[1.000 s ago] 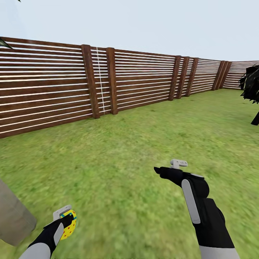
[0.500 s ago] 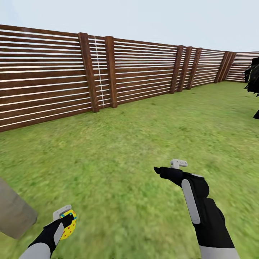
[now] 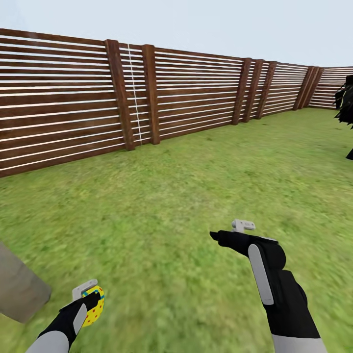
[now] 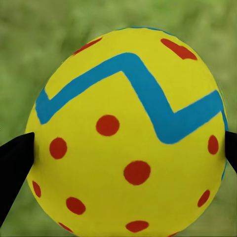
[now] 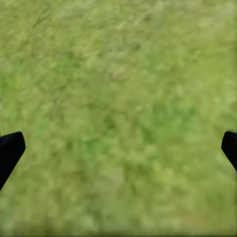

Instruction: Take the three Easter eggs out of the wicker basket on the lawn in the garden, then place them on the lawn next to a single tree (choose any tree) so that all three eggs are next to the same tree and none are left in the basket.

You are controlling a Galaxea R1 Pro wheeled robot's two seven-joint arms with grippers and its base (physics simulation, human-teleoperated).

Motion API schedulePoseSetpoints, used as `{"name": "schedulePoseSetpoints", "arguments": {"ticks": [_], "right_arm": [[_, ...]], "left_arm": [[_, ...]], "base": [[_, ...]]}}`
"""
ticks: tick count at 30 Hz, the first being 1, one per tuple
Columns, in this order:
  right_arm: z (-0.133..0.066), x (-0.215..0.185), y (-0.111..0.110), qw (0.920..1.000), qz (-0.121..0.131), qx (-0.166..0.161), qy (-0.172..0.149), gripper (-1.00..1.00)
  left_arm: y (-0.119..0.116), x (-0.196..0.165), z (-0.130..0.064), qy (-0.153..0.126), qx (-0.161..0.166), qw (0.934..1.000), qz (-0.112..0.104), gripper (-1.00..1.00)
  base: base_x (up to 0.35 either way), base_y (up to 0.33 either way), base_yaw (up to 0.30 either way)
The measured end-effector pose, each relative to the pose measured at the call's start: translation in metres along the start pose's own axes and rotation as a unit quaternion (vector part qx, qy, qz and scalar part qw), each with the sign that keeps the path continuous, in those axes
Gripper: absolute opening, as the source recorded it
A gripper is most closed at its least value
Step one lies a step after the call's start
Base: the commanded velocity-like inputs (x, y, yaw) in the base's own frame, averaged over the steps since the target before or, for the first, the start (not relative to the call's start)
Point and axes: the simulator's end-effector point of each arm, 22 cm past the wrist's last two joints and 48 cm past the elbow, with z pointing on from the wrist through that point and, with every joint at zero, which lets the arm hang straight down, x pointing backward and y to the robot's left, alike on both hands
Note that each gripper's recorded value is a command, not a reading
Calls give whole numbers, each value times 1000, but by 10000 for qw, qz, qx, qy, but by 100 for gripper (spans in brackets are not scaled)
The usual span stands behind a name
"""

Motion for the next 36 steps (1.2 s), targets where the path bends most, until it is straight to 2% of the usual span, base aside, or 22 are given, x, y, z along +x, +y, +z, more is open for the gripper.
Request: {"name": "schedulePoseSetpoints", "arguments": {"ticks": [15, 28, 36], "right_arm": [[10, 10, -7, 9999, 35, 46, 126, 100], [31, 33, -17, 9992, 83, 104, 381, 100], [43, 48, -22, 9984, 113, 131, 539, 100]], "left_arm": [[3, 10, 7, 97, -50, 9999, 29, -100], [11, 33, 21, 297, -172, 9994, 106, -100], [15, 41, 30, 245, -233, 9993, 140, -100]], "base": [[0, 0, 0], [0, 0, 0], [0, 0, 0]]}}
